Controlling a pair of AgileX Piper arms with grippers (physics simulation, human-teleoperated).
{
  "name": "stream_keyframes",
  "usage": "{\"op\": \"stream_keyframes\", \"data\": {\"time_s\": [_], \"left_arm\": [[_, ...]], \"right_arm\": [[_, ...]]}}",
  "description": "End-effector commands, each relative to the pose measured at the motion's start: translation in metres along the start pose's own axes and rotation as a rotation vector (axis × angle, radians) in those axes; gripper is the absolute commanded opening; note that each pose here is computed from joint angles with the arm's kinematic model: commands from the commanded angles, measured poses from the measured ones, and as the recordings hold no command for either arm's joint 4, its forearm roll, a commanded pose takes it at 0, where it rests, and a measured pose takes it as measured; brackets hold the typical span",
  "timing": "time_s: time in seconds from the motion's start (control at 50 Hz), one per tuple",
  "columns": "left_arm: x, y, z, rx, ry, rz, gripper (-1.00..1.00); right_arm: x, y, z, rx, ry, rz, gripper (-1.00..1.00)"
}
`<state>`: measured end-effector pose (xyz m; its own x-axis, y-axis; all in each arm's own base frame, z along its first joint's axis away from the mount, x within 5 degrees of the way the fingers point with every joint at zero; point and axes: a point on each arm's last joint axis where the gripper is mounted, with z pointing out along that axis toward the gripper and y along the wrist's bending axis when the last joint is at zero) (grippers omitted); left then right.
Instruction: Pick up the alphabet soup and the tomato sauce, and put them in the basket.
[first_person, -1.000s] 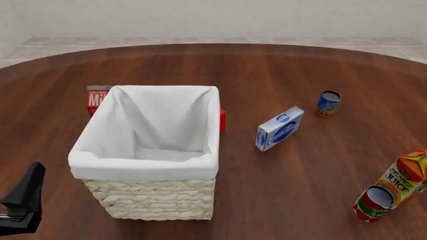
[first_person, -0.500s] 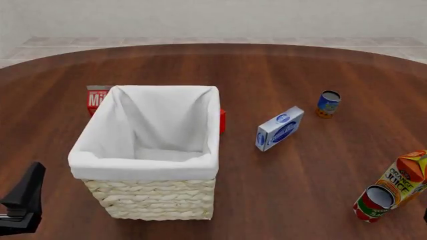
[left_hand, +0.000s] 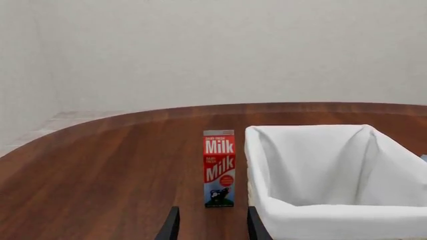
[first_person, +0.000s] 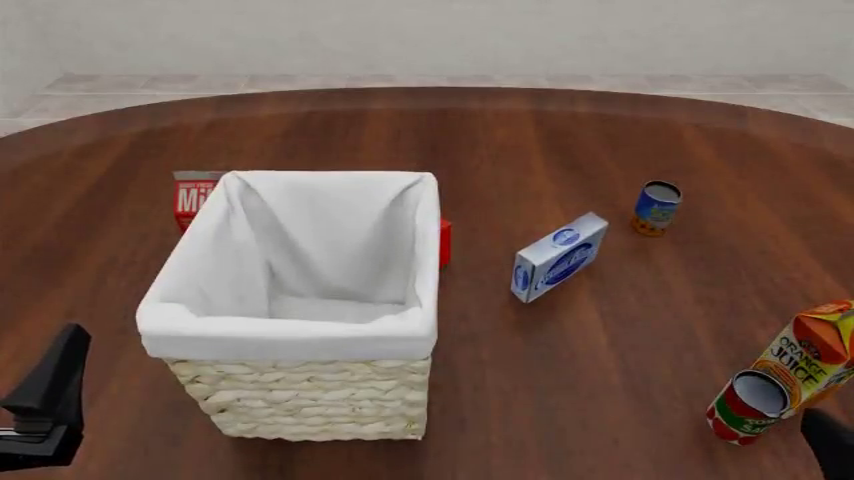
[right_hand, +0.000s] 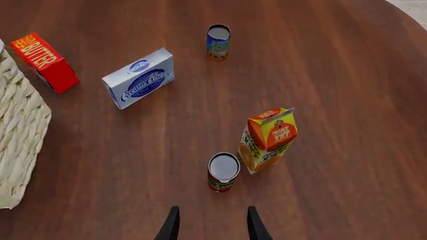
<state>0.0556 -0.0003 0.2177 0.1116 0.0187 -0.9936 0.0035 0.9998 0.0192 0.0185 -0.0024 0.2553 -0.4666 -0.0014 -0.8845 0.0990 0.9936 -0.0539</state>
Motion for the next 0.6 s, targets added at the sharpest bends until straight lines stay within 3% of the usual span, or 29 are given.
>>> {"op": "stream_keyframes", "data": {"time_s": [0.02,0.6], "left_arm": [[0.000,0.000,0.000,0.000,0.002,0.002,1.00],[0.001,0.000,0.000,-0.002,0.005,0.001,1.00]], "right_arm": [[0.007,0.000,0.016,0.006,0.016,-0.003,1.00],[0.023,-0.001,0.053,0.032,0.046,-0.023,1.00]]}}
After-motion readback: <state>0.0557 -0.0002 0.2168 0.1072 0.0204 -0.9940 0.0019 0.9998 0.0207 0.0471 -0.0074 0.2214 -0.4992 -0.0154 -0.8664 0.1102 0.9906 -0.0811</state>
